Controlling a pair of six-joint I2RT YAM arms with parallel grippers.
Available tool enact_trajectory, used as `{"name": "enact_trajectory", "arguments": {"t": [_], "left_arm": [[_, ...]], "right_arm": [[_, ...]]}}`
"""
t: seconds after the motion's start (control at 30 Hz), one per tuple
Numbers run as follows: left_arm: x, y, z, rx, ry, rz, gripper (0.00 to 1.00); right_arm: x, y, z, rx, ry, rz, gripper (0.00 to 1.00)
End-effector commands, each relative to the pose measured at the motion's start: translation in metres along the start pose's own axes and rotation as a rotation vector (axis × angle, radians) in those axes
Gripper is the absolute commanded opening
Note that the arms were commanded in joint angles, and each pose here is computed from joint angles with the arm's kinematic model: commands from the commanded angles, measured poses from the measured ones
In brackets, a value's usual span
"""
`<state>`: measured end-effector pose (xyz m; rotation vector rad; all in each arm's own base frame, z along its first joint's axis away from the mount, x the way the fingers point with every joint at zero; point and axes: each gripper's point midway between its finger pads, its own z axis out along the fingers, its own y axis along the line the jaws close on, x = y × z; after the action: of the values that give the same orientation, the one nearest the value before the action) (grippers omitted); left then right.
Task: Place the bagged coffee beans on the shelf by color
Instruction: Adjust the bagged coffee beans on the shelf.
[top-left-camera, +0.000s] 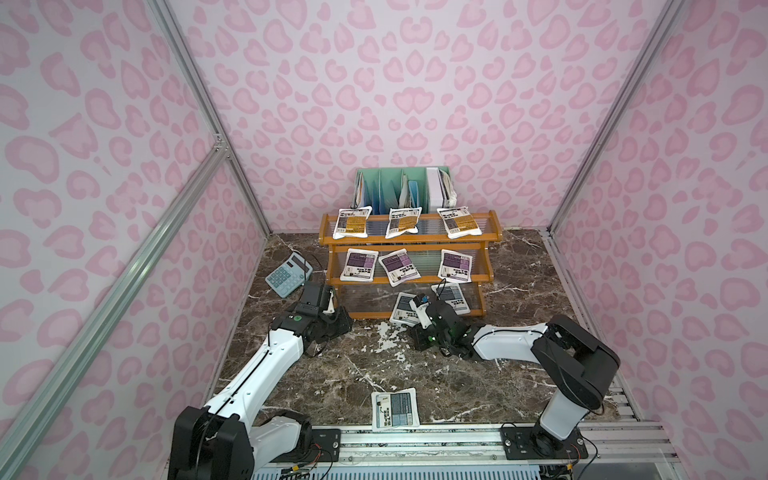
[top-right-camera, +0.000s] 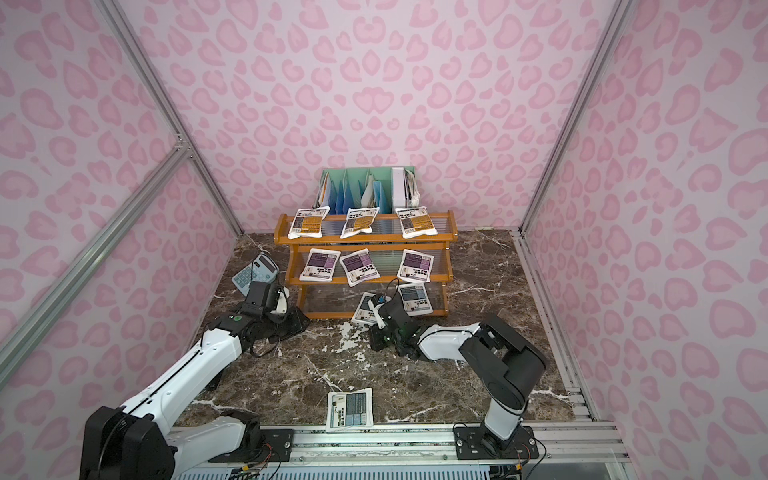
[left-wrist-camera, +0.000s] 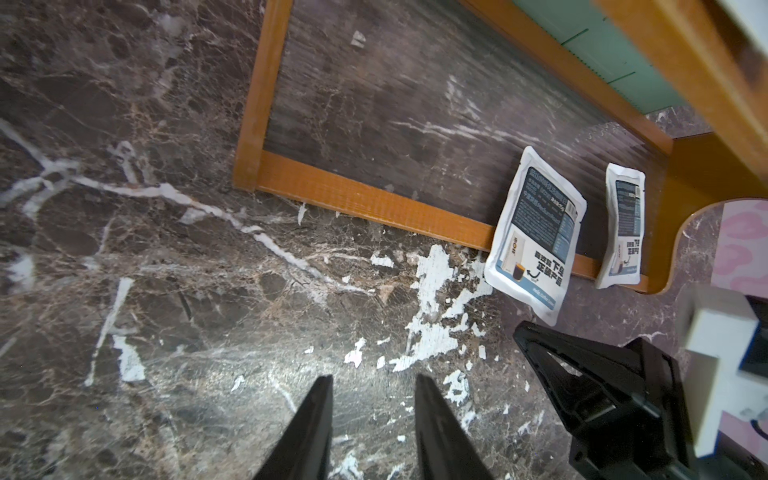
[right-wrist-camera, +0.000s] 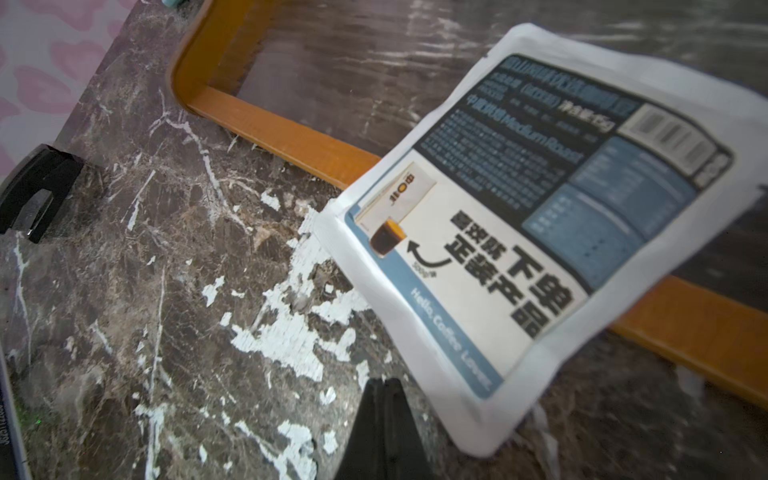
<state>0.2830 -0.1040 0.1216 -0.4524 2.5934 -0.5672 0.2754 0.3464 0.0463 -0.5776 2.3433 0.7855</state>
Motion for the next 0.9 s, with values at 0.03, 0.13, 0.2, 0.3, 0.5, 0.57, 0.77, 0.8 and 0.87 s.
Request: {"name": "enact_trajectory", "arguments": {"t": [0.03,0.13,0.2,0.3,0.5,0.57,0.77,0.8,0.87], "left_arm": [[-0.002,0.001,-0.004,-0.007,-0.014,0.010,0.37],[-0.002,0.001,-0.005,-0.009,-0.021,0.011,0.37],[-0.003,0.002,-0.006,-0.010,-0.025,0.009,0.37],[-0.002,0.002,-0.004,-0.011,-0.020,0.009,0.37],[0.001,0.005,-0.001,-0.029,0.000,0.024,0.37],[0.004,0.009,0.002,-0.044,0.021,0.035,0.38],[0.010,0.018,0.011,-0.087,0.055,0.023,0.37],[0.009,0.018,0.012,-0.086,0.055,0.020,0.37],[0.009,0.018,0.013,-0.090,0.056,0.015,0.37]], "right_arm": [[-0.022,-0.002,0.007,-0.023,-0.068,0.022,0.05],[-0.029,-0.013,0.010,-0.007,-0.083,0.037,0.05],[-0.035,-0.020,0.010,0.006,-0.103,0.045,0.04],[-0.043,-0.023,0.012,-0.018,-0.108,0.059,0.04],[-0.022,-0.011,0.006,-0.073,-0.043,0.040,0.05],[-0.006,-0.004,-0.004,-0.079,-0.004,0.013,0.06],[0.059,0.060,-0.036,-0.146,0.220,-0.314,0.11],[0.072,0.068,-0.041,-0.156,0.266,-0.369,0.11],[0.101,0.081,-0.052,-0.186,0.387,-0.448,0.11]]}}
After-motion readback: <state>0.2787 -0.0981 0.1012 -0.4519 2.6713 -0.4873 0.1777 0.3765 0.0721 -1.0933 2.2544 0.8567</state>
